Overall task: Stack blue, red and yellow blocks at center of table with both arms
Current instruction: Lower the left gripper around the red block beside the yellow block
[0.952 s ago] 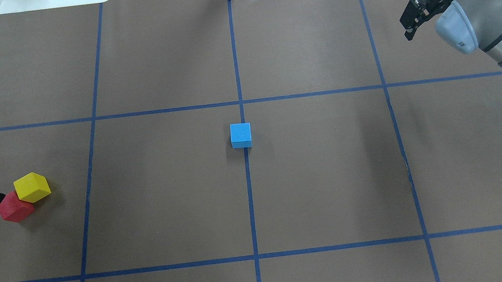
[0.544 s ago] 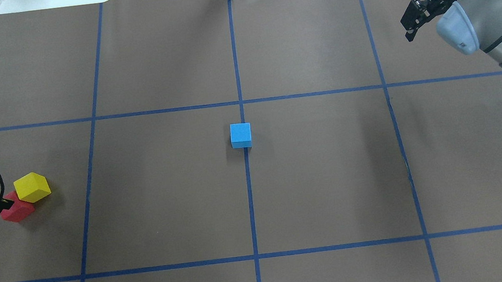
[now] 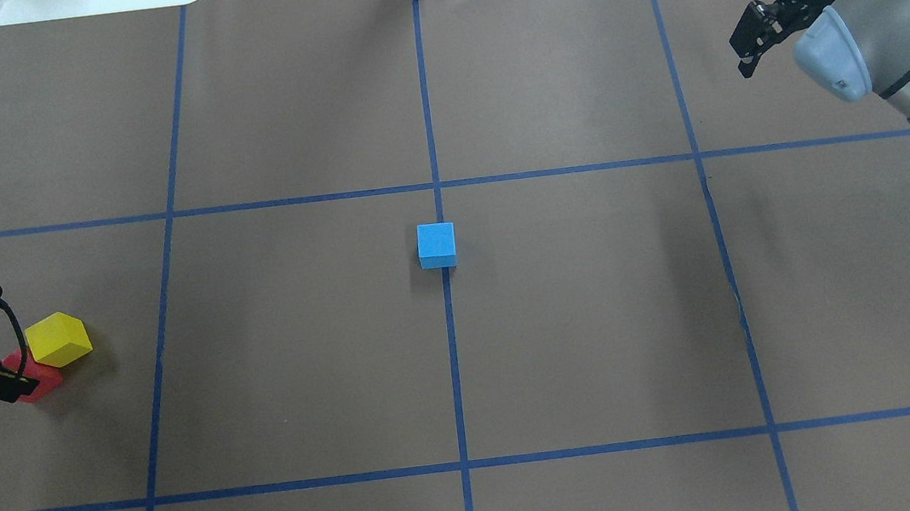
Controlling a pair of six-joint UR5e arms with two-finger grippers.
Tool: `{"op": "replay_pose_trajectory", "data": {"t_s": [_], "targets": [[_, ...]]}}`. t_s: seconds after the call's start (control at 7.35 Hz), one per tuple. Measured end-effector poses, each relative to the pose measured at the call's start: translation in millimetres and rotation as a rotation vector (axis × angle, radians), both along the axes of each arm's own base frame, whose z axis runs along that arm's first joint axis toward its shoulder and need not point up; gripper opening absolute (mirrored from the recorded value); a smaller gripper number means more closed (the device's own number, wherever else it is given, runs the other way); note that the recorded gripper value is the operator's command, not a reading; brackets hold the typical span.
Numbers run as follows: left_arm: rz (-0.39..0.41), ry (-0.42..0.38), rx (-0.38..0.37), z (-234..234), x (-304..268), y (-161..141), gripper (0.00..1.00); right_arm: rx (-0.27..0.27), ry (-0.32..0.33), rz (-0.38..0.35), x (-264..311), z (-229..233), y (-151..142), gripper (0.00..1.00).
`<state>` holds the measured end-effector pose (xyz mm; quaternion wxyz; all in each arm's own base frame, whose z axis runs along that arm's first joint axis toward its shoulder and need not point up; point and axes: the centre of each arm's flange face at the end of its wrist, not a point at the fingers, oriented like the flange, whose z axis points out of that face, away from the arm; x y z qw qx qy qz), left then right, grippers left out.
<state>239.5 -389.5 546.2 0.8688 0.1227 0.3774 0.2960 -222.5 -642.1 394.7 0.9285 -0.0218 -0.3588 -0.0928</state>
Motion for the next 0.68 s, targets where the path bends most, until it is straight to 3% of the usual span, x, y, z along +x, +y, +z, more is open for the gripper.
{"op": "replay_pose_trajectory", "data": {"t_s": [0.68], "targets": [[0.025, -0.019, -0.02, 17.2, 18.1, -3.9, 0.99, -0.003, 0.001, 0.001, -1.3, 0.4, 0.3, 1.0]]}}
